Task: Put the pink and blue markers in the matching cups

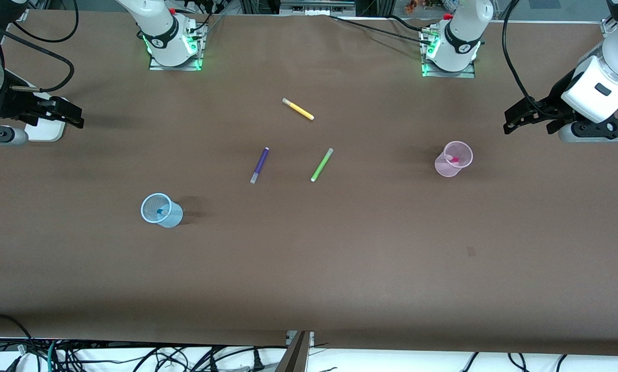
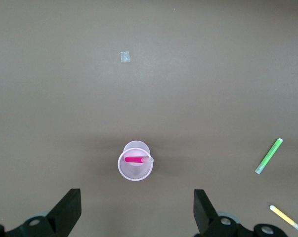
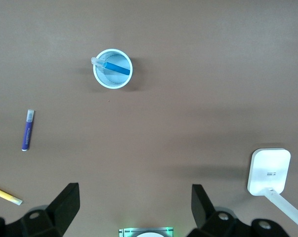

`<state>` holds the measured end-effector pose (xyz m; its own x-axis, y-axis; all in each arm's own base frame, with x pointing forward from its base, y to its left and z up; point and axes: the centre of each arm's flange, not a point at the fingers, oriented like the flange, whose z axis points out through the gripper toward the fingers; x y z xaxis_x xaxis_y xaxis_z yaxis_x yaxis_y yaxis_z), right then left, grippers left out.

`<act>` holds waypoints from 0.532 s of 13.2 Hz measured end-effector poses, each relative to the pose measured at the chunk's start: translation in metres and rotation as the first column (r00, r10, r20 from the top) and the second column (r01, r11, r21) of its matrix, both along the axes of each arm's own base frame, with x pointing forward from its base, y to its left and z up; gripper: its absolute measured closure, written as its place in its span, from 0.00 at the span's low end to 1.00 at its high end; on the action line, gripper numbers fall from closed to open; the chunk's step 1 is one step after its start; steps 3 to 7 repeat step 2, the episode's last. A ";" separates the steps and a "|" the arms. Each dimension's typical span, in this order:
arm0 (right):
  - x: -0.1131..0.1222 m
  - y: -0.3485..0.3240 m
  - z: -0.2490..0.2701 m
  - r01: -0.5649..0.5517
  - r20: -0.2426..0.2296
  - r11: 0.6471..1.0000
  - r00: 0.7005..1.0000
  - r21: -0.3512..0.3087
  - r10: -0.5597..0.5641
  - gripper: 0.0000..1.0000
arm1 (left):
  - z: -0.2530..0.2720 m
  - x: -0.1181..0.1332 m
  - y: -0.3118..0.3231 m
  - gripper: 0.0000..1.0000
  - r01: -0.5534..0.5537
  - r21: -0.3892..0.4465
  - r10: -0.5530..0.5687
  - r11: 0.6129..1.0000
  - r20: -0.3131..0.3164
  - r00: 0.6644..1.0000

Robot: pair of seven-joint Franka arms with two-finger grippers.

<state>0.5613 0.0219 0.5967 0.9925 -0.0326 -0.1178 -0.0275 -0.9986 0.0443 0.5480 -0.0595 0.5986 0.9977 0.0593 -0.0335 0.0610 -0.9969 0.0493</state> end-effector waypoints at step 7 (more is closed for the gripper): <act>0.000 0.000 0.000 0.000 0.000 1.000 1.000 0.000 0.000 0.00 | 0.000 0.000 0.000 0.00 0.000 0.000 0.000 1.000 0.000 1.000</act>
